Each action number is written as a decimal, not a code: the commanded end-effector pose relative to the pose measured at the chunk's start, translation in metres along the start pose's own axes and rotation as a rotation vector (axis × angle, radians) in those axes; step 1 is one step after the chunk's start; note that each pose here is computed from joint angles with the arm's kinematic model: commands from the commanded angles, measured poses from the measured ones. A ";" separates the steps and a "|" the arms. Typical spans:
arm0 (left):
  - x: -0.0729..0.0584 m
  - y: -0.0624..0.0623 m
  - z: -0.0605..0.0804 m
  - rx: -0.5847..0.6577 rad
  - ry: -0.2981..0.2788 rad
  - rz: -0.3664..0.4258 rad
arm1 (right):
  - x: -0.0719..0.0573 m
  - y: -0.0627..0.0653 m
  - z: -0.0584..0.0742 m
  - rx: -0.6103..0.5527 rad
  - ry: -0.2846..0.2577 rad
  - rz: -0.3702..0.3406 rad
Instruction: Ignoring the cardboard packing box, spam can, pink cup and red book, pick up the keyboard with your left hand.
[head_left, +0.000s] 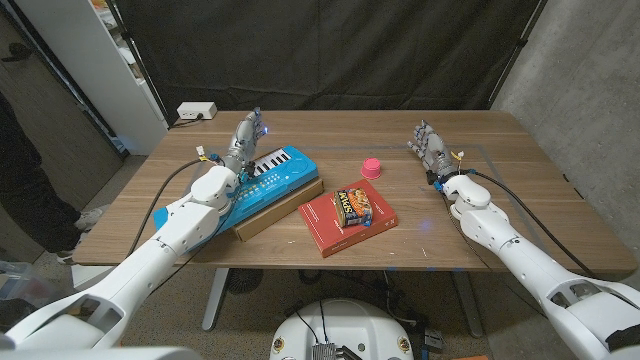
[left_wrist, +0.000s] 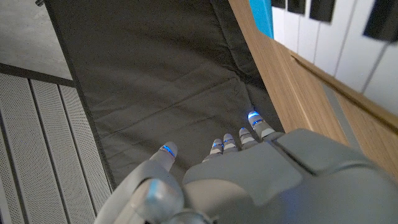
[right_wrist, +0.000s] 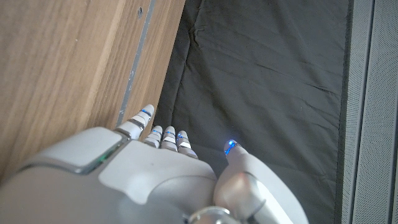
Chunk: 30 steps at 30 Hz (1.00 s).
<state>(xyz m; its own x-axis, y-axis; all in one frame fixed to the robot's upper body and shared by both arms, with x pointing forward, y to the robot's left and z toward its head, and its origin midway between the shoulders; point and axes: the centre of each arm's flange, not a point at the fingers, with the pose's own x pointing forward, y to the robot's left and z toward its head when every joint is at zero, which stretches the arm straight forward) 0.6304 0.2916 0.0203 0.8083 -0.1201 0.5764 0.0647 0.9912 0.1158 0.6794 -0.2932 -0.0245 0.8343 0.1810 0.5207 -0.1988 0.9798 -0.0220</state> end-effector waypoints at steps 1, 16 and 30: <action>-0.002 0.005 0.019 0.072 -0.034 0.024 | 0.005 0.002 -0.004 0.002 0.016 0.005; -0.005 0.010 0.033 0.127 -0.044 0.029 | 0.010 0.006 -0.004 0.000 0.011 0.008; -0.010 0.016 0.050 0.186 -0.076 0.041 | 0.015 0.008 0.003 -0.007 -0.009 0.014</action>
<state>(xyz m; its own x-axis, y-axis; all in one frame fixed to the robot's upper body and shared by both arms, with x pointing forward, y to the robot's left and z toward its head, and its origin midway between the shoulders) 0.6048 0.3030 0.0481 0.7754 -0.0946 0.6243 -0.0450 0.9779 0.2041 0.6881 -0.2850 -0.0196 0.8349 0.1900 0.5166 -0.2047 0.9784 -0.0290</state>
